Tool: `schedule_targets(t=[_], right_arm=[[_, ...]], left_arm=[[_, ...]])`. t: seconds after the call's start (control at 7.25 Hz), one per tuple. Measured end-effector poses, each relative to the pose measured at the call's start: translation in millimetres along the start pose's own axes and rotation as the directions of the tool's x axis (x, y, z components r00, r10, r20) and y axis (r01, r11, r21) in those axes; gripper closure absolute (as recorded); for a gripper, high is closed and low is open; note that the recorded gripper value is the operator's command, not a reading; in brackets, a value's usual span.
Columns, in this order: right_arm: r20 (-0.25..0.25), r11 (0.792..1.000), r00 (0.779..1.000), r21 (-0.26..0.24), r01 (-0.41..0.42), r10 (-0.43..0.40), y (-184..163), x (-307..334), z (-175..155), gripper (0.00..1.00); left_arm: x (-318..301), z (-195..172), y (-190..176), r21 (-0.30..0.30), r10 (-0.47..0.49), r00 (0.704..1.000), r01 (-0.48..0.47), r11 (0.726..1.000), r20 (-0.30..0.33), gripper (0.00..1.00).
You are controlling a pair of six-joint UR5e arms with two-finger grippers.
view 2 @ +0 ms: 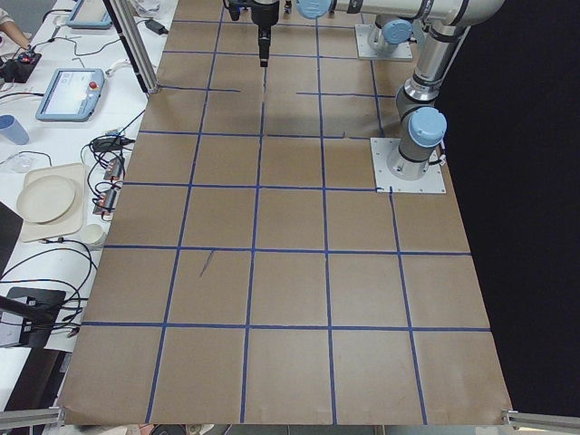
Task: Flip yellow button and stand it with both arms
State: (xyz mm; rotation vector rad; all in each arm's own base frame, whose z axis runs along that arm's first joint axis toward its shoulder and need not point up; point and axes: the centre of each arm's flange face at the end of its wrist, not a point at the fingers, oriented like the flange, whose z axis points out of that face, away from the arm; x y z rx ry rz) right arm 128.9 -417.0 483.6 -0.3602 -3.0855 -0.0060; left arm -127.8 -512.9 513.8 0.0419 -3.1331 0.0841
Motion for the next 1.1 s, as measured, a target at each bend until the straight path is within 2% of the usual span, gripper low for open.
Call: schedule_targets(t=[0.41, 1.1], right_arm=[[0.049, 1.0, 0.999, -0.016, -0.019, 0.02, -3.1, 3.2, 0.0, 0.0], [0.051, 0.999, 0.998, -0.035, -0.021, 0.023, 0.7, 3.9, -0.1, 0.0]], left_arm=[[3.4, 5.5, 4.3, -0.013, 0.006, 1.0, -0.006, 1.0, 0.001, 0.01], [3.8, 5.4, 4.6, -0.013, 0.006, 1.0, -0.006, 1.0, 0.0, 0.01]])
